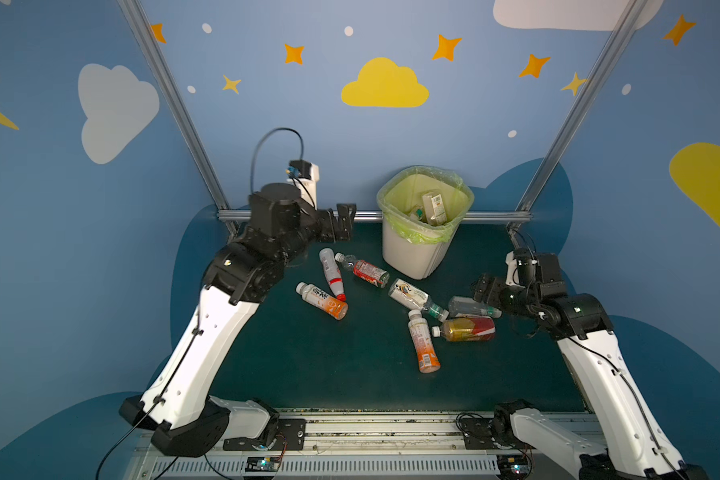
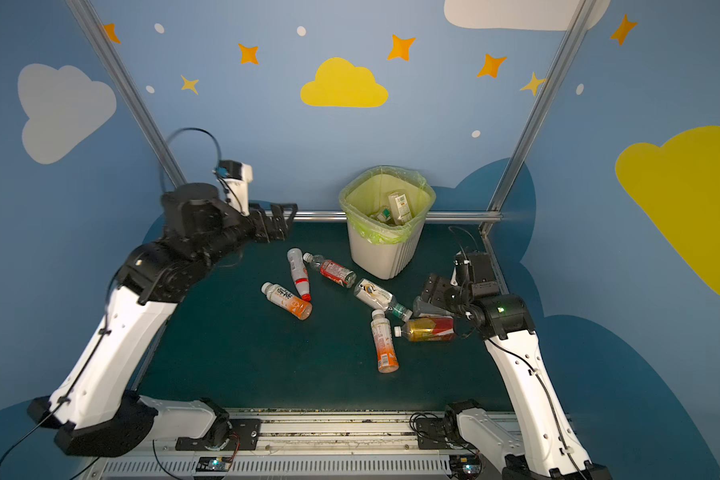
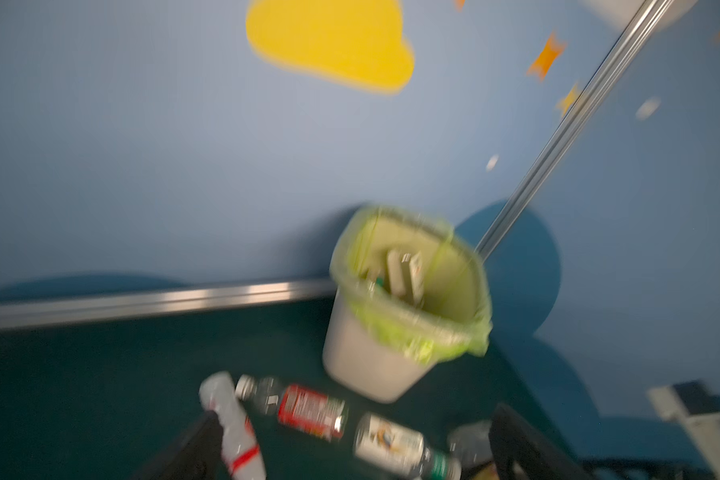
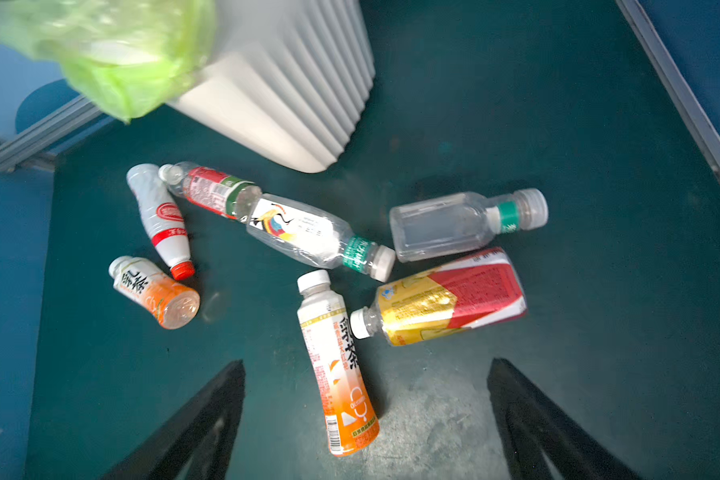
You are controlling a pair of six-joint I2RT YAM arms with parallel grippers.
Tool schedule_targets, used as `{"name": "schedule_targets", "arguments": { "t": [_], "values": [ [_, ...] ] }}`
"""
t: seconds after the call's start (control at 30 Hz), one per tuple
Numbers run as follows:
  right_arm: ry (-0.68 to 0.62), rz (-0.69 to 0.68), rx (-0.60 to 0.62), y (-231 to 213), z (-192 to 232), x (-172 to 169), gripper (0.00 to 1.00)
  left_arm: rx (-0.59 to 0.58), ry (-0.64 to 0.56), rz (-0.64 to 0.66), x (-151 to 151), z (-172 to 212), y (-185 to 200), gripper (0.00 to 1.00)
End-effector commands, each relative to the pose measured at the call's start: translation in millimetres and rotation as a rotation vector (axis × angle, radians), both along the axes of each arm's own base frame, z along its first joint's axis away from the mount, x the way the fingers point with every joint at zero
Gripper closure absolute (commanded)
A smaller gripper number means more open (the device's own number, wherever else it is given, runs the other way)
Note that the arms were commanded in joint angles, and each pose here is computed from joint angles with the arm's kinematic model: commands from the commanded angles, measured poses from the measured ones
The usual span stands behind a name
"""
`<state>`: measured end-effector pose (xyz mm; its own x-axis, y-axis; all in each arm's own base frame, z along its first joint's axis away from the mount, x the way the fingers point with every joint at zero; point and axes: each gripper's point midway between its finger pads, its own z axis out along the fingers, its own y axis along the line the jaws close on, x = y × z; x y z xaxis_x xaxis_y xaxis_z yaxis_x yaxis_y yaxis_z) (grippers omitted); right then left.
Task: Throw the plastic bottles in the bin
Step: 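Lift the clear bottle over the bin and open the left gripper, then lower the right gripper onto a clear green-cap bottle while the left arm withdraws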
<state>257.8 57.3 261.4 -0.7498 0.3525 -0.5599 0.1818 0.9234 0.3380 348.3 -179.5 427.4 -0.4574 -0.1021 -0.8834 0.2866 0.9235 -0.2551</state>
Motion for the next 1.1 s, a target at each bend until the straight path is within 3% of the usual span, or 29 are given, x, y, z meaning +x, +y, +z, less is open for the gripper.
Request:
{"name": "schedule_targets", "arguments": {
  "t": [0.0,0.17,0.3,0.47,0.8,1.07],
  "values": [
    [0.083,-0.047,0.076,-4.8,-20.9,-13.7,0.08,0.126,0.267,-0.007,-25.9,-89.8,11.8,0.00],
    [0.136,-0.065,0.054,-16.0,-36.5,-17.2,0.08,0.161,0.477,0.032,-57.4,-165.3,26.4,0.00],
    [0.171,-0.089,0.093,-16.0,-54.3,-17.0,0.08,0.155,0.577,0.064,-78.4,-203.0,36.1,0.00],
    [0.185,-0.157,0.126,-27.6,-77.7,-14.2,0.08,0.123,0.576,0.103,-91.9,-216.3,46.7,0.00],
    [0.205,-0.304,0.210,-58.8,-105.4,8.4,0.11,0.090,0.611,0.057,-105.8,-226.8,43.5,0.00],
    [0.243,-0.393,0.330,-81.0,-125.5,24.0,0.22,0.082,0.622,0.033,-108.5,-232.5,40.6,0.00]
  ]
}}
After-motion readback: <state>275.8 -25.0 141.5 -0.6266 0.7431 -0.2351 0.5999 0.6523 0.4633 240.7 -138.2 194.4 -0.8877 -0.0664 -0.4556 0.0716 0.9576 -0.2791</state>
